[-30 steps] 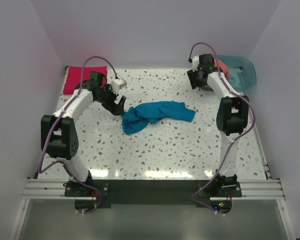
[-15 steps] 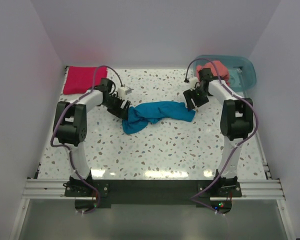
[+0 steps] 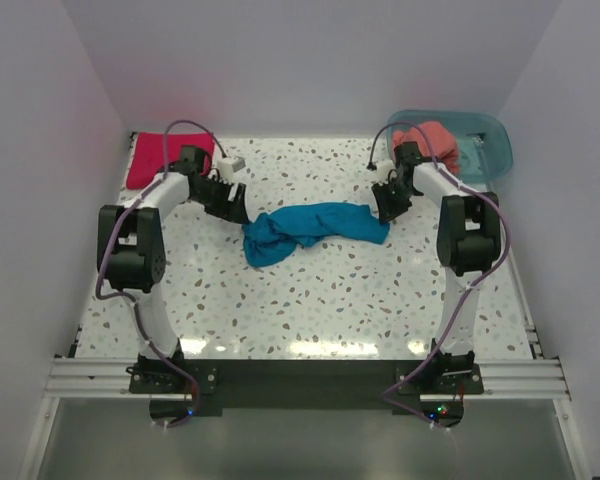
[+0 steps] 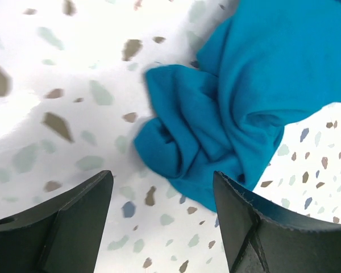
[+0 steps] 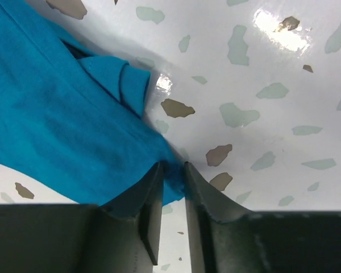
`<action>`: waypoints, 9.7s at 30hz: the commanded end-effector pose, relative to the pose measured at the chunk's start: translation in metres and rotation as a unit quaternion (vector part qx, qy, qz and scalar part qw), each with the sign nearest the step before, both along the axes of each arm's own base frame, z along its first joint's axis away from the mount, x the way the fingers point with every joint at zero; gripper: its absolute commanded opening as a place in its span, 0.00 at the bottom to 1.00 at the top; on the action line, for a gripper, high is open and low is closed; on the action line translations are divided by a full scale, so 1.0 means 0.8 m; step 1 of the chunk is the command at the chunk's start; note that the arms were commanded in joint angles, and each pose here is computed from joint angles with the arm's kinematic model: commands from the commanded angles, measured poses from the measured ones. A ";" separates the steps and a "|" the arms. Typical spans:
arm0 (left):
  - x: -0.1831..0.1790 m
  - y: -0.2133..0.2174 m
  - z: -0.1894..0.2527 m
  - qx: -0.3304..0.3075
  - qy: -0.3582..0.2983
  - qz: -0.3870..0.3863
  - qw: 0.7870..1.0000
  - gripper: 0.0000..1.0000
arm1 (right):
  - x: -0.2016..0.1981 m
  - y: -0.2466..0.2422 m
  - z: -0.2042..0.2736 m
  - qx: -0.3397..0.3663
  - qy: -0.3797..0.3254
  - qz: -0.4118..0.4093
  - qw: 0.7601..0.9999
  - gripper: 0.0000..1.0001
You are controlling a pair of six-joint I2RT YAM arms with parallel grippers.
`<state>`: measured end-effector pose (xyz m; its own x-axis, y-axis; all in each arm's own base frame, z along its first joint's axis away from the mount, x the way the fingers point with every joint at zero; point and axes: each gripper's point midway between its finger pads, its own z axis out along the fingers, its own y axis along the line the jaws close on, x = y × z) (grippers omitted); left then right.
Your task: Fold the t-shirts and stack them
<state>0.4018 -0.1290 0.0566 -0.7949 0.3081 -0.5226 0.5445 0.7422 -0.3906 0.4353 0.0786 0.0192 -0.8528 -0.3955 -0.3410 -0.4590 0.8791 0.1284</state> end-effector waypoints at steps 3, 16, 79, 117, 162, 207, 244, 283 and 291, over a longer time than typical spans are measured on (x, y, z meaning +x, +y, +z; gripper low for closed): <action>0.022 0.014 0.045 -0.021 -0.031 0.028 0.999 0.75 | -0.019 0.010 -0.007 0.019 0.029 0.030 0.999 0.16; 0.014 -0.011 -0.003 -0.021 0.023 0.026 0.999 0.58 | -0.024 0.014 0.039 0.032 0.006 0.060 0.998 0.00; -0.172 0.042 0.021 0.137 -0.112 -0.343 0.922 0.66 | -0.148 -0.023 0.100 -0.002 -0.044 0.215 0.976 0.00; -0.188 0.032 -0.058 0.176 -0.035 -0.352 0.919 0.02 | -0.207 -0.001 0.022 -0.060 0.019 0.293 0.954 0.47; 0.045 0.154 0.607 0.098 -0.633 0.186 0.745 0.00 | 0.042 -0.078 0.668 -0.148 -0.671 -0.040 0.726 0.00; 0.033 0.154 0.752 0.058 -0.801 0.191 0.564 0.00 | 0.065 -0.039 0.754 -0.022 -0.780 -0.051 0.623 0.00; -0.346 0.020 0.072 0.052 -0.186 -0.522 0.831 0.58 | -0.333 -0.052 0.087 -0.065 -0.082 0.469 0.877 0.59; -0.304 -0.166 0.042 -0.003 -0.129 -0.549 0.826 0.30 | -0.203 -0.041 0.091 -0.054 0.013 0.191 0.980 0.28; -0.126 -0.053 0.056 0.086 -0.149 -0.329 0.929 0.33 | -0.181 -0.044 0.076 -0.068 0.026 0.178 0.981 0.27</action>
<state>0.2830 -0.2026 0.1121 -0.1061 0.7678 -0.6319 0.9927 0.1182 -0.0230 0.2744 0.0469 0.0781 -0.6515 -0.7252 -0.2226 -0.7547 0.6495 0.0927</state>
